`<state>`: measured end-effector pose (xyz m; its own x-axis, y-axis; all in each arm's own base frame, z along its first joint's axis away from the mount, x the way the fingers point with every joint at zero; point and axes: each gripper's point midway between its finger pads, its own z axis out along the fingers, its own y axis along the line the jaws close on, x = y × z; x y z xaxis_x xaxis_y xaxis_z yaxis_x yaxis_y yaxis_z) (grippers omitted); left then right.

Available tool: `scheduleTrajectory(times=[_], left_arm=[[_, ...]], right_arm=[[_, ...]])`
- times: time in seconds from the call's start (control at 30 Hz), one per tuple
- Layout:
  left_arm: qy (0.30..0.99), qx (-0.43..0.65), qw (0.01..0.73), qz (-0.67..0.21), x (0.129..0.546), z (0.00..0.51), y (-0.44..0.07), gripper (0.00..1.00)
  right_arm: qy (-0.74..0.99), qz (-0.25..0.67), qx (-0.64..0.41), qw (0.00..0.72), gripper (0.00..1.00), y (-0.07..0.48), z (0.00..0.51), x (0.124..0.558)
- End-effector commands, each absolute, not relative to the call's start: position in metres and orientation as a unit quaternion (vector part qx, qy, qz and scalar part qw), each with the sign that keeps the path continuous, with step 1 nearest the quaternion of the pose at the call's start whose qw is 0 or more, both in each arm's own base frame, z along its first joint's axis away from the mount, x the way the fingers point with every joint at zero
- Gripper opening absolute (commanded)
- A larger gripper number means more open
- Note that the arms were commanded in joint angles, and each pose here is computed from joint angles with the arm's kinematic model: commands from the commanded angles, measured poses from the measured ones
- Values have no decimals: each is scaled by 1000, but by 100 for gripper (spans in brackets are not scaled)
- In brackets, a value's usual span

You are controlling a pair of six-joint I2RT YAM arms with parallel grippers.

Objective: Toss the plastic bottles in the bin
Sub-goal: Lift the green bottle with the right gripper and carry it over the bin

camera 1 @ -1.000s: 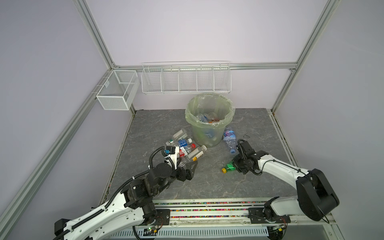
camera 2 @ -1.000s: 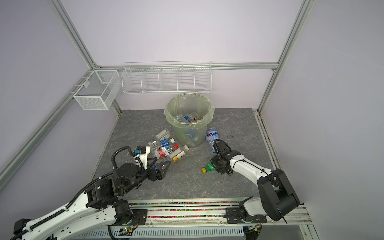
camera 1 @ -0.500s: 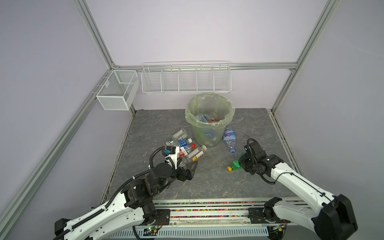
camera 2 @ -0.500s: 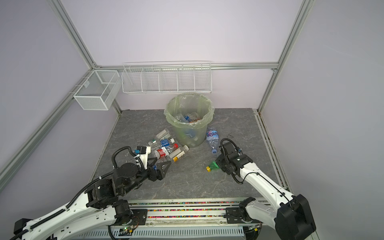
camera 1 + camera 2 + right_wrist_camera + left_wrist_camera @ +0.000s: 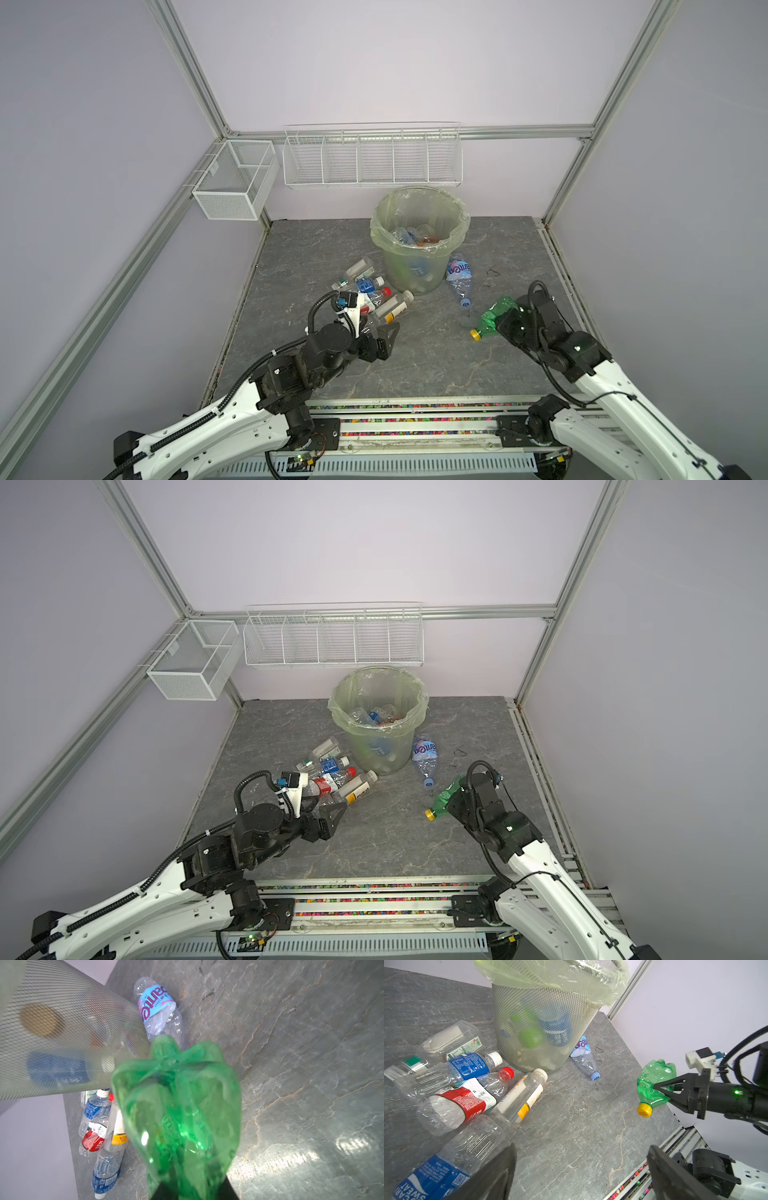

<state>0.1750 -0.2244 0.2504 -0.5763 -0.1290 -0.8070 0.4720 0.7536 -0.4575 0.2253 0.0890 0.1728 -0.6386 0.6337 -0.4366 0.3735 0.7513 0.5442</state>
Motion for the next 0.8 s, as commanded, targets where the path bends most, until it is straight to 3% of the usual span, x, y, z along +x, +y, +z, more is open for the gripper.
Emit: scheduleTrajectory(times=[0.0, 0.37, 0.77], left_arm=[[817, 99, 447, -349, 174, 255, -229, 97], [822, 98, 443, -345, 175, 247, -234, 97], [834, 102, 434, -325, 175, 226, -230, 97]], right_arm=[[881, 190, 253, 352, 6, 78, 191, 221], [864, 172, 170, 443, 6, 62, 255, 212], [833, 202, 95, 507, 6, 83, 331, 231]])
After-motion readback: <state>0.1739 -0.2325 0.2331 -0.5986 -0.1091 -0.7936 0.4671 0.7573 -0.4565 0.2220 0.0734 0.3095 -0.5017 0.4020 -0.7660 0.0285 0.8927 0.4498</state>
